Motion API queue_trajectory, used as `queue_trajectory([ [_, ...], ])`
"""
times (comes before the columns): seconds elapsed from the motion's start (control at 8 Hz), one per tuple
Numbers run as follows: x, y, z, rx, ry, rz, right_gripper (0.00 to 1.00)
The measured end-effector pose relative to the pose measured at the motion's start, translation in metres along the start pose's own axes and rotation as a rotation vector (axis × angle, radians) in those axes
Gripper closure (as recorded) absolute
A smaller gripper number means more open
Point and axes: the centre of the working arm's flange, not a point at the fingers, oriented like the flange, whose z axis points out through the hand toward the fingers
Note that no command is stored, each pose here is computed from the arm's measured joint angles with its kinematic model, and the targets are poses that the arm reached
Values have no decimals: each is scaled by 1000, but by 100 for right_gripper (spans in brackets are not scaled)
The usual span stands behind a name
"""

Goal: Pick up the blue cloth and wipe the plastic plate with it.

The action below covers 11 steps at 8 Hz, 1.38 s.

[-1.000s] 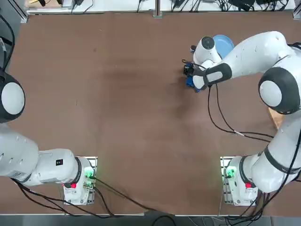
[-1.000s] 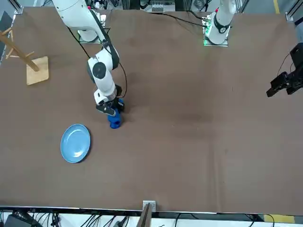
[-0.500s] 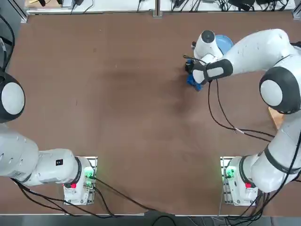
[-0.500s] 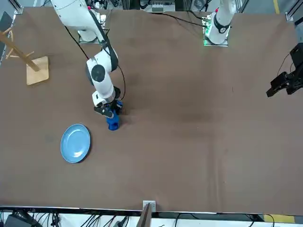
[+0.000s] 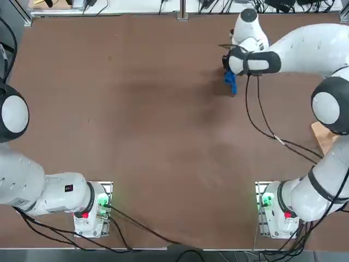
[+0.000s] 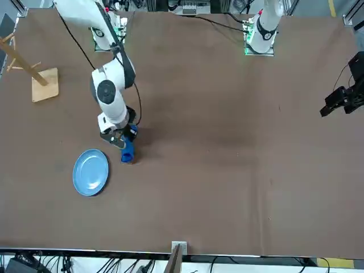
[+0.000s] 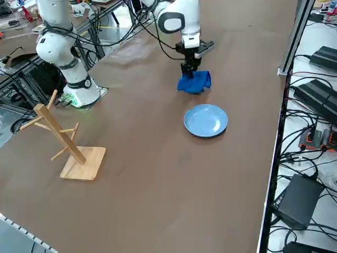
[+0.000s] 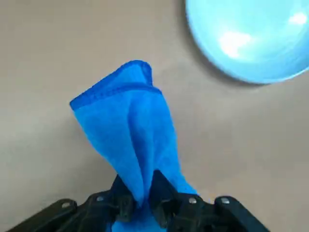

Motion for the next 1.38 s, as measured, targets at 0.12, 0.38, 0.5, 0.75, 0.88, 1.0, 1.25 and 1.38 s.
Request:
queue_trajectory([
  [0.12, 12, 9, -17, -19, -11, -14, 83],
  [0.38, 38, 27, -51, -65, -49, -44, 83],
  [0.5, 53, 35, -70, -78, -63, -61, 83],
  [0.75, 84, 62, -96, -68, -73, -91, 83],
  [0.88, 97, 79, -96, -63, -76, -103, 83],
  [1.0, 108, 95, -90, -61, -78, -117, 83],
  [1.25, 123, 114, -79, -52, -73, -147, 83],
  [1.38, 129, 122, -73, -49, -72, -157, 83],
])
